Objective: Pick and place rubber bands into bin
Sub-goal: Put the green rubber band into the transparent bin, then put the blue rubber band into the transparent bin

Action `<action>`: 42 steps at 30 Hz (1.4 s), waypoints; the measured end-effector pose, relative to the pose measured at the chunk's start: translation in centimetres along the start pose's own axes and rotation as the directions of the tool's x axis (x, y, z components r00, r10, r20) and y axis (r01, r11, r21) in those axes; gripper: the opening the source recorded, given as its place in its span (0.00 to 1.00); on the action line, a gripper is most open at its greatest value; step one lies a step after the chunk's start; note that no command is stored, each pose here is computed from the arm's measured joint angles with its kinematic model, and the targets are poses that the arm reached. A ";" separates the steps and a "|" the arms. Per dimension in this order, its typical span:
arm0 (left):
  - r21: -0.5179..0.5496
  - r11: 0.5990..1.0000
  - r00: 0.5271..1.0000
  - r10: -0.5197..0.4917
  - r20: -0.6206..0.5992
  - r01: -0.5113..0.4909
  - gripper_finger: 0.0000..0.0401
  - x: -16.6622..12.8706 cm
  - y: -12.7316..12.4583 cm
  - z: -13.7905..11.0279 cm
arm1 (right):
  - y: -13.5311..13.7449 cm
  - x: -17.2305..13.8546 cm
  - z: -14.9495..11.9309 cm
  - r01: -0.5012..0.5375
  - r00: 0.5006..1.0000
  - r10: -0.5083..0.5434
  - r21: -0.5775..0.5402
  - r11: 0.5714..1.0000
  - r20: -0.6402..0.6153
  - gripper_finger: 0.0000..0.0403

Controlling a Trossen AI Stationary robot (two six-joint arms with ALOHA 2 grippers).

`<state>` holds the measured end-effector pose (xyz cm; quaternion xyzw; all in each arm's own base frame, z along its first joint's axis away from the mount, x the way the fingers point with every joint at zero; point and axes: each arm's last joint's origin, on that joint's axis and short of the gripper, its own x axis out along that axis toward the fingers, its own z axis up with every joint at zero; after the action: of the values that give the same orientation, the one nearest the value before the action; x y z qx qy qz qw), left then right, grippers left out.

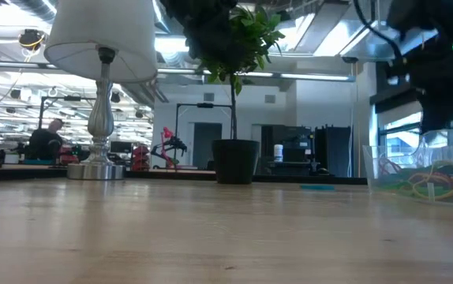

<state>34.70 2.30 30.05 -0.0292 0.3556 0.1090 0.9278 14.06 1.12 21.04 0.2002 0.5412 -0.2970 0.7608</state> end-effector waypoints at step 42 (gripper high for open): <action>0.170 0.984 0.993 -0.070 0.100 0.052 0.28 -0.7 -1.6 -3.2 | 3.8 -4.0 5.6 -0.213 0.841 0.306 -0.249 0.945 0.445 0.27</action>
<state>32.47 0.15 28.05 0.0435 0.3128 0.0519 0.9474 19.58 1.41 26.64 0.1191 0.3300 -0.1781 0.9193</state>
